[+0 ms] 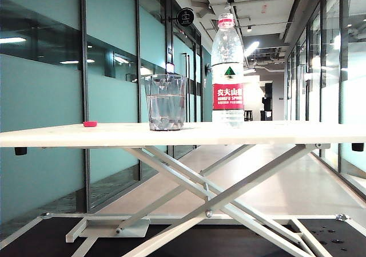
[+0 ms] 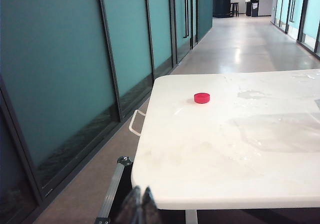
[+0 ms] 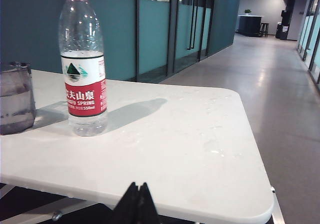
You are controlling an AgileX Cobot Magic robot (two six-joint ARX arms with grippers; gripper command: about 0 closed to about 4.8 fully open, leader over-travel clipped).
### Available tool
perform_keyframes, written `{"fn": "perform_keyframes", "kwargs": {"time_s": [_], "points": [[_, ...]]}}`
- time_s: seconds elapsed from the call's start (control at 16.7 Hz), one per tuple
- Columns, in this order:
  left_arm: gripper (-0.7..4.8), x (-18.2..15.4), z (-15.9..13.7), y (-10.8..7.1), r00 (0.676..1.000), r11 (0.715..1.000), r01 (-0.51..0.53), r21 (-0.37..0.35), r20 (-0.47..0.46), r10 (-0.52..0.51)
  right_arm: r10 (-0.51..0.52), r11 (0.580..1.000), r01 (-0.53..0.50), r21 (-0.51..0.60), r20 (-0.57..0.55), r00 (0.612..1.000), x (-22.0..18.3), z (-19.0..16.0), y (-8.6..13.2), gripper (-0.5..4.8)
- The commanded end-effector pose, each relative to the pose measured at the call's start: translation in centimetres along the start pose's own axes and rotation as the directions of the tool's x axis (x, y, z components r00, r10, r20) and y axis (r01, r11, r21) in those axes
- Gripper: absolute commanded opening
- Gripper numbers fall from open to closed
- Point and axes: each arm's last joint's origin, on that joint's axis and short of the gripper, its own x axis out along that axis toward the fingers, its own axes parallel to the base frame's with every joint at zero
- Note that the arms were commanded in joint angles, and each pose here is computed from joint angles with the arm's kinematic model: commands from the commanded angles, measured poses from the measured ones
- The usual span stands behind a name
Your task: Pick up the mineral water bottle on the table and pour water into the mug until it's half full.
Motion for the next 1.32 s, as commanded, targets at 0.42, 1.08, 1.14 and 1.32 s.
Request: {"fn": "perform_keyframes", "kwargs": {"time_s": [0.42,1.08,1.14,1.32], "points": [[-0.05,0.00,0.18,0.02,1.000,1.000,-0.002,-0.002,0.014,0.002,0.003,1.000,-0.003,0.001,0.014,1.000,-0.01,0.08,0.02,-0.05],[-0.05,0.00,0.18,0.02,1.000,1.000,-0.002,-0.002,0.013,0.002,-0.002,1.000,0.002,0.000,0.013,1.000,-0.01,0.07,-0.03,-0.05],[-0.05,0.00,0.18,0.02,1.000,1.000,-0.002,-0.002,0.013,0.002,-0.008,1.000,0.008,-0.001,0.012,1.000,0.00,0.05,-0.12,-0.06],[-0.05,0.00,0.18,0.02,1.000,1.000,-0.002,-0.002,0.013,0.002,-0.071,0.997,0.071,-0.009,0.005,0.997,0.01,-0.01,-0.73,-0.05]]}}
